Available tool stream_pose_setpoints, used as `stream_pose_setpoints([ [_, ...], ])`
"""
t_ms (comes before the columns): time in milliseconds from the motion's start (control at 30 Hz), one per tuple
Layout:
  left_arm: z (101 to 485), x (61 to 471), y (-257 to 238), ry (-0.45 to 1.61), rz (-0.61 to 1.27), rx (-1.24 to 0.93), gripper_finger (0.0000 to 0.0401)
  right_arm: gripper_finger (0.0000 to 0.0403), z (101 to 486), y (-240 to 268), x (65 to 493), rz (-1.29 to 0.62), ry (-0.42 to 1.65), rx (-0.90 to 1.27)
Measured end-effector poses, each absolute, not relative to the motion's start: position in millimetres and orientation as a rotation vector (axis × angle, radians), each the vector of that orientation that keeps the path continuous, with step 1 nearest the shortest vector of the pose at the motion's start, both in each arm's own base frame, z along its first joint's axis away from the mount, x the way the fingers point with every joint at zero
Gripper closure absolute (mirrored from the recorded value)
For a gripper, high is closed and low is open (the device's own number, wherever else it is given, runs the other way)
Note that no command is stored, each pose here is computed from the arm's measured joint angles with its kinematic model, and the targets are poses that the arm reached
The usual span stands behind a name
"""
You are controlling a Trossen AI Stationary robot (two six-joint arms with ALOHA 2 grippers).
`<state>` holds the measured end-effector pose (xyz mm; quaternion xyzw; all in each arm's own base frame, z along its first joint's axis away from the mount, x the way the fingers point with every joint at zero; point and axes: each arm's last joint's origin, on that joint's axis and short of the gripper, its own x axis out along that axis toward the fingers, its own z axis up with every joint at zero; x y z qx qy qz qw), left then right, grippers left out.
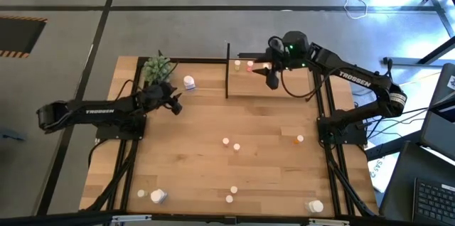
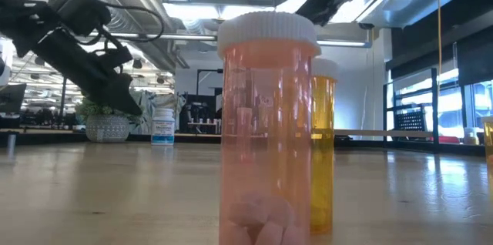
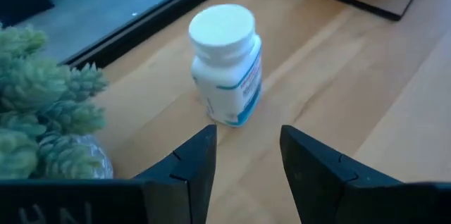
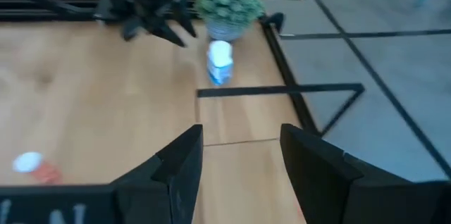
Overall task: Pick and place medicine bottles onto shelf by color
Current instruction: Put the top right white pill bottle on the shelf
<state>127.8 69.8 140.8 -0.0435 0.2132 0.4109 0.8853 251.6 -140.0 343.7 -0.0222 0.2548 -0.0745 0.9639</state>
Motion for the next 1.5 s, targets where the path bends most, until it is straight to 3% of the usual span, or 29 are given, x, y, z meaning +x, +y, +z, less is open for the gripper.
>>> stream_pose_setpoints([
  [500, 135.3, 119.7, 80.6, 0.425, 0.802, -0.054, 0.025, 0.021, 346.5, -126.9, 251.8, 0.307, 0.389, 0.052],
  [1500, 136.0, 121.9, 84.0, 0.393, 0.705, -0.078, 0.025, 0.021, 344.7, -130.5, 252.4, 0.183, 0.429, 0.027],
])
